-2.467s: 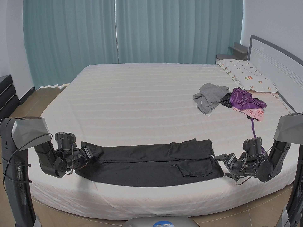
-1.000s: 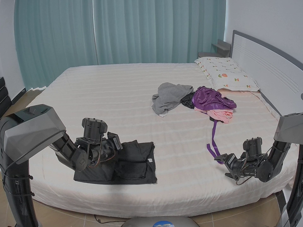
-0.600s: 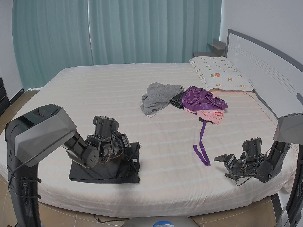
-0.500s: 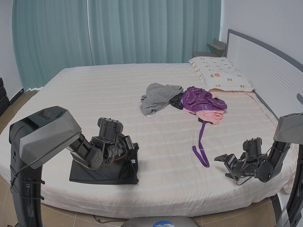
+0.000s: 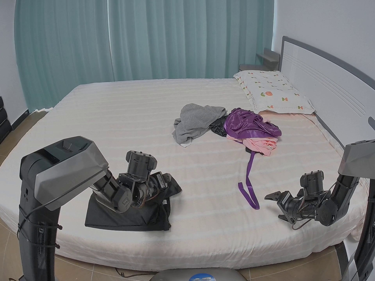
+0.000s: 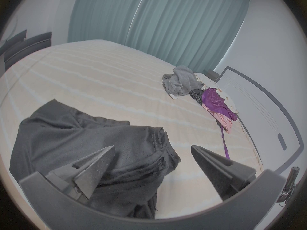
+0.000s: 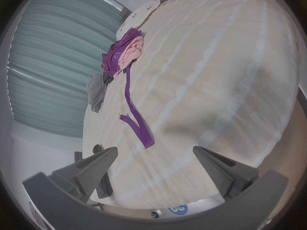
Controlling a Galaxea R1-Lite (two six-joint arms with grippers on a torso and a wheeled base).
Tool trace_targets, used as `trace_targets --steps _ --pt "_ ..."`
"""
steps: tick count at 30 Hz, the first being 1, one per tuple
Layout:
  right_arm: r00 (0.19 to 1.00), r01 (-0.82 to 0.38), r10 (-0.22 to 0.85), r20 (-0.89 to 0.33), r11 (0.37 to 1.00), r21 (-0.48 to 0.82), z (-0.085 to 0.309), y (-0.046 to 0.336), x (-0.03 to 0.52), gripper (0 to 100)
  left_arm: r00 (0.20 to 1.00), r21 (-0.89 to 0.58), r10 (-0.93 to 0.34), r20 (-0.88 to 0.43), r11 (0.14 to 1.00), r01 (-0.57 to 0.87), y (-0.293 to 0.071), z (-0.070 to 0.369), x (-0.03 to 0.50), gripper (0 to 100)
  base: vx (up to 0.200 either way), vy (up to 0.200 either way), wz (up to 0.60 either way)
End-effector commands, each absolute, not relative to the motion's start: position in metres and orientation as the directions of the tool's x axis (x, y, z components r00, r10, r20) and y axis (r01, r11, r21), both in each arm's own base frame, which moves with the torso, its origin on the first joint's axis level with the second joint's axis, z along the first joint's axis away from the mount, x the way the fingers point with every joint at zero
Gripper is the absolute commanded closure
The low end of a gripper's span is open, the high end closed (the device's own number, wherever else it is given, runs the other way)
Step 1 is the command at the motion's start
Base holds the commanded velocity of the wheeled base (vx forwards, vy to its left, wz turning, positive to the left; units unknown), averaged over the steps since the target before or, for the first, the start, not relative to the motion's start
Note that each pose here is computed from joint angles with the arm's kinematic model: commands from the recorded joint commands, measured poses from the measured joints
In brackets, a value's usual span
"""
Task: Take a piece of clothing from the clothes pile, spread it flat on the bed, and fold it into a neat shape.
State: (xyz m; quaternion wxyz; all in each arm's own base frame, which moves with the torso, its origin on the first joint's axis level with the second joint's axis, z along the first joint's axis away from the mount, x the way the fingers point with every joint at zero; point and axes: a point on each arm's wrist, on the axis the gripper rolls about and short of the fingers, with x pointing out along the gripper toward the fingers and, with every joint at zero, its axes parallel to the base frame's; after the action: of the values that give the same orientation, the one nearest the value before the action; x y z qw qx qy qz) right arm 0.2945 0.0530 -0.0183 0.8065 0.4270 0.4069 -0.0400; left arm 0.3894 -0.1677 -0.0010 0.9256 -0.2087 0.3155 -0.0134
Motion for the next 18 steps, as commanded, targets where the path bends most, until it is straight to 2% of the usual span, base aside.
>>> trace_targets --steps 1,3,9,18 --pt "0.664 0.413 0.284 -0.691 0.632 0.656 -0.019 0.053 0.294 0 0.807 -0.443 -0.14 -0.573 0.882 -0.162 -0.156 0.012 0.383 0 0.0 0.0 0.0" --pt "0.665 0.412 0.283 -0.692 0.633 0.655 -0.019 0.053 0.294 0 0.81 -0.463 -0.132 -0.571 0.867 -0.185 -0.15 0.015 0.382 0 0.0 0.0 0.0" --pt "0.664 0.412 0.284 -0.691 0.633 0.656 -0.019 0.053 0.294 0 0.81 -0.561 -0.077 -0.581 0.759 -0.331 -0.099 0.033 0.373 0 0.0 0.0 0.0" --pt "0.665 0.412 0.285 -0.69 0.631 0.657 -0.018 0.053 0.294 0 0.782 -0.688 -0.157 -0.603 0.599 -0.41 -0.064 0.041 0.357 0 0.0 0.0 0.0"
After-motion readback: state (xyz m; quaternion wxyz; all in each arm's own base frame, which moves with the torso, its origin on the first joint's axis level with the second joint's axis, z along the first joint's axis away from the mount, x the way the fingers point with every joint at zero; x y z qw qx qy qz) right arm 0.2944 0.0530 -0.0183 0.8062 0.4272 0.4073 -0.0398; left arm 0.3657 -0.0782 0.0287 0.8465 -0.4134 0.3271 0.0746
